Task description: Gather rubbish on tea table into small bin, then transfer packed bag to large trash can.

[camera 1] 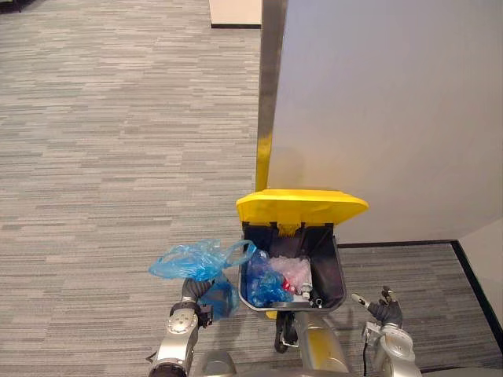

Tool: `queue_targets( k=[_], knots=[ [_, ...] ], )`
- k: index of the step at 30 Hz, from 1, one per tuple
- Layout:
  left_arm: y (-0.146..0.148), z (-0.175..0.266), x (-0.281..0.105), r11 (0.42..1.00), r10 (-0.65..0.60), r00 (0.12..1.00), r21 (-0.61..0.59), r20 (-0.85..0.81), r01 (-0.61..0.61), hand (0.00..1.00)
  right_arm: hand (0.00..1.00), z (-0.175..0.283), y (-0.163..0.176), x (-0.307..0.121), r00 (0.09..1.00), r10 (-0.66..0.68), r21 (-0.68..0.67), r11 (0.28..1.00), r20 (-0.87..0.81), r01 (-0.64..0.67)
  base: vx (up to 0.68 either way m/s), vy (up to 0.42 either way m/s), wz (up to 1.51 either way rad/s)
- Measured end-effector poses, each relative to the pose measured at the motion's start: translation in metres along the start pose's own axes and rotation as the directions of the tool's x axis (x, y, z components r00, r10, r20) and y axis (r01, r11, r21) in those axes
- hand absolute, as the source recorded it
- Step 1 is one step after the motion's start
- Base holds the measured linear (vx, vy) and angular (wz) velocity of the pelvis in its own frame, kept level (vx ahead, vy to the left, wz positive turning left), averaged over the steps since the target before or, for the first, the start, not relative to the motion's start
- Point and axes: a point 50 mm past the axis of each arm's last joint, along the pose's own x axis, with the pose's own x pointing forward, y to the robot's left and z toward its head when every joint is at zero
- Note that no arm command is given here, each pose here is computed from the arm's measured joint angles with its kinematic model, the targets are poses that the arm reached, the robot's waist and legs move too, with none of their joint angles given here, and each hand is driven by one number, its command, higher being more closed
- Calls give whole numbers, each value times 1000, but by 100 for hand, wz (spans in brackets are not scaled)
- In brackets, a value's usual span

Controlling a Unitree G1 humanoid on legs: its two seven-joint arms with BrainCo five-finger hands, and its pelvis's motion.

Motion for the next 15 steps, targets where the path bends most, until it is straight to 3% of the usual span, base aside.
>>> queue_targets(
  k=[5,8,15],
  knots=[
    [7,-16,-9,1000,15,999,20,-45,-14,100,0,-10,18,-9,993,114,-58,992,-26,-116,-67,-18,19],
    [13,-17,-9,999,27,998,34,-48,-26,100,0,-7,49,-14,968,249,-116,961,-14,-249,-37,-119,17],
    [6,6,0,1000,24,999,20,27,-25,100,0,75,117,-18,839,481,-226,873,252,-432,28,-134,17]
  ],
)
